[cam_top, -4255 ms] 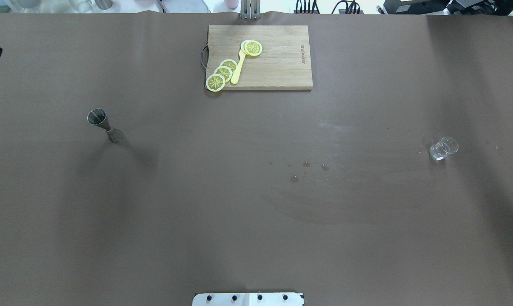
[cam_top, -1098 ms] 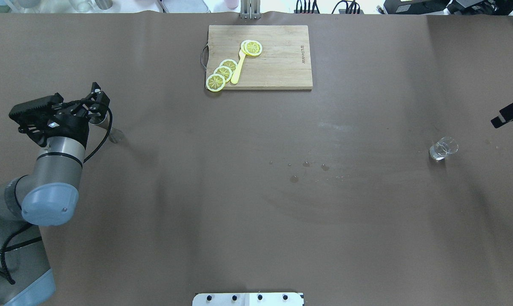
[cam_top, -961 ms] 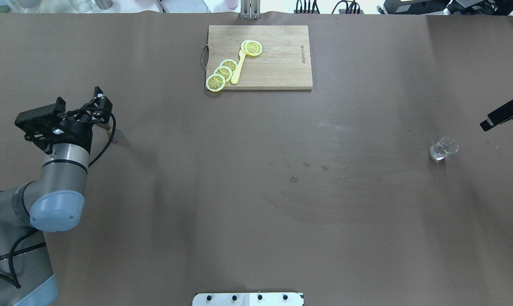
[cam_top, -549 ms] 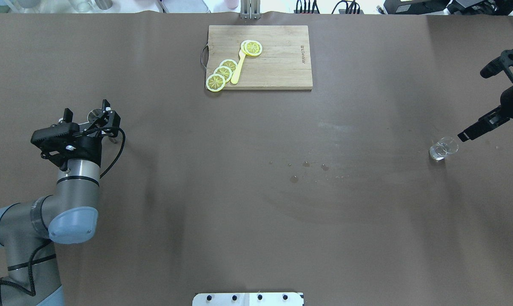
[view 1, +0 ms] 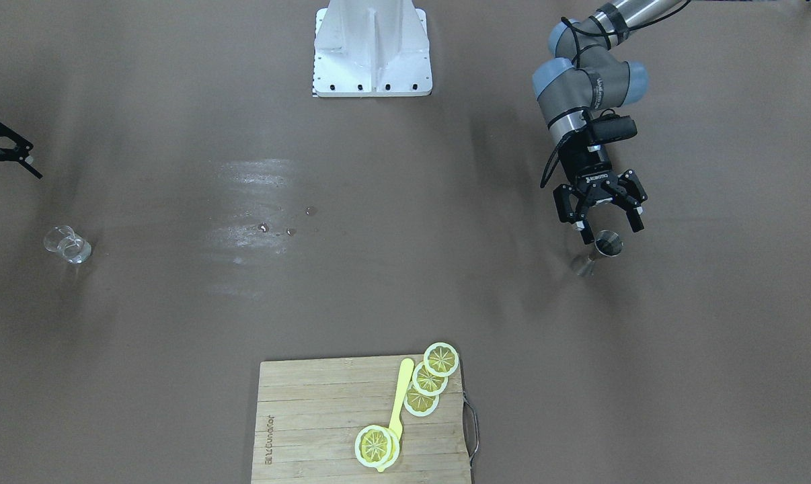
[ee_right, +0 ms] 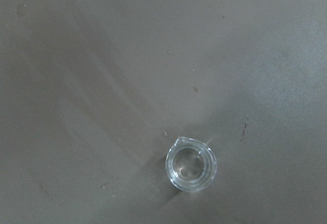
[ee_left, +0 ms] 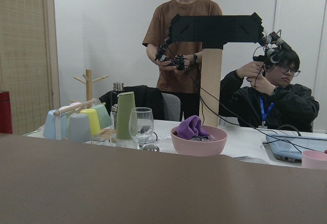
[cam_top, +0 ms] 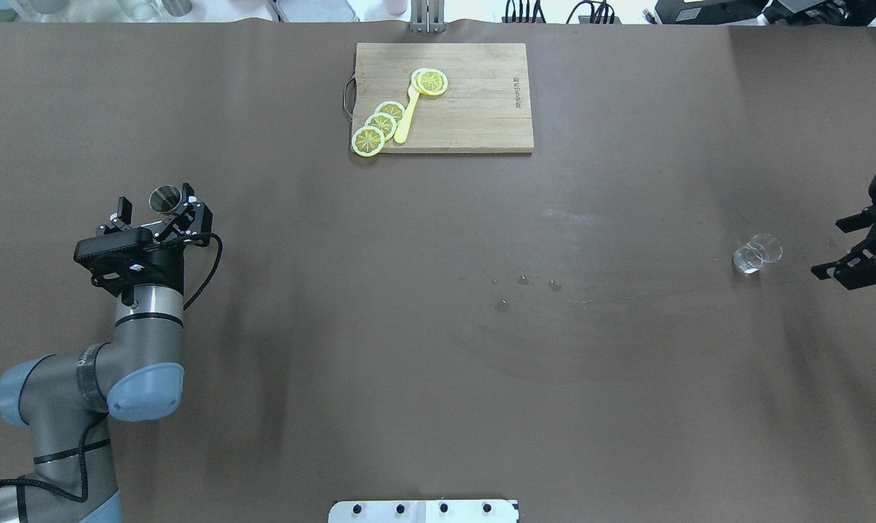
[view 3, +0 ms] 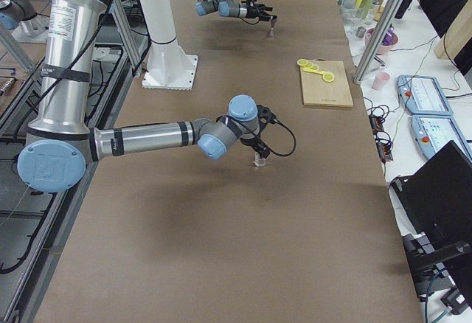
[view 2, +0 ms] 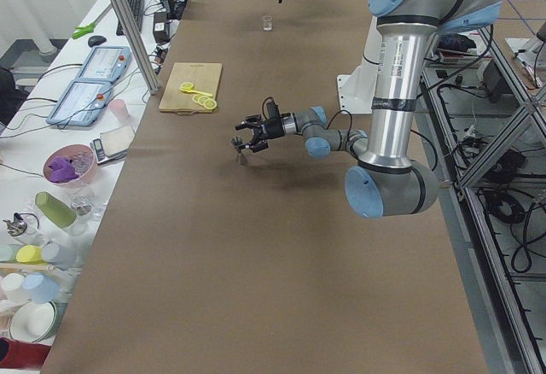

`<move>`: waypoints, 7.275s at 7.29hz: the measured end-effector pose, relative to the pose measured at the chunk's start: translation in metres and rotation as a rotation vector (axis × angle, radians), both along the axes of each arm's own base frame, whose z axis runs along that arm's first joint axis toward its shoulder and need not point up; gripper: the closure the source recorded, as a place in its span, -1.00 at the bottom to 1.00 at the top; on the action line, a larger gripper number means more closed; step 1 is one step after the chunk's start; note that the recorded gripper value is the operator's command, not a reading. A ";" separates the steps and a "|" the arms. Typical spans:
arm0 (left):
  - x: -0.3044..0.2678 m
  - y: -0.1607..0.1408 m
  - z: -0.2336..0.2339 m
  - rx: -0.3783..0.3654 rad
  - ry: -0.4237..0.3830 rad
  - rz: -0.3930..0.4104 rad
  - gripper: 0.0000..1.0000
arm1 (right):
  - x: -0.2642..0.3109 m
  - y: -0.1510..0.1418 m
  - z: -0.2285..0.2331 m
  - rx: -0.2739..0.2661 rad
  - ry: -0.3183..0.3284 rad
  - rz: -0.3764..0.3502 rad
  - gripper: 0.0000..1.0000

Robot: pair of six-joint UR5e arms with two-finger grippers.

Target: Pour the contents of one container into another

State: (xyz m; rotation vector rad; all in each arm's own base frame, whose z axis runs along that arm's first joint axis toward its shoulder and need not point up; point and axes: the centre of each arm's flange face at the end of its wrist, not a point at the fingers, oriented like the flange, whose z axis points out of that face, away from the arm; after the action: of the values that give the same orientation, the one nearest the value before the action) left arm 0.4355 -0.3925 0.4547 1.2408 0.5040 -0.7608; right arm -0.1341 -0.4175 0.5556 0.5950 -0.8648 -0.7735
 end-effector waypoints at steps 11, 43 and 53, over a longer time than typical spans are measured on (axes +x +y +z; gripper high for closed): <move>0.050 -0.013 0.042 -0.024 0.002 -0.025 -0.91 | -0.012 -0.026 0.080 0.252 -0.185 -0.069 -1.00; 0.046 -0.009 -0.192 0.209 -0.307 0.619 1.00 | -0.090 -0.042 0.071 0.351 -0.349 -0.058 1.00; 0.028 -0.101 -0.254 0.635 -0.500 1.186 1.00 | -0.155 -0.048 -0.141 0.242 -0.278 -0.120 1.00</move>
State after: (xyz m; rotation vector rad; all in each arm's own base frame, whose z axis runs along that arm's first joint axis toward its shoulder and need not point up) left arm 0.4635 -0.4937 0.2010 1.3503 0.9487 0.7496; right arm -0.2889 -0.4652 0.4145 0.8856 -1.0771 -0.9253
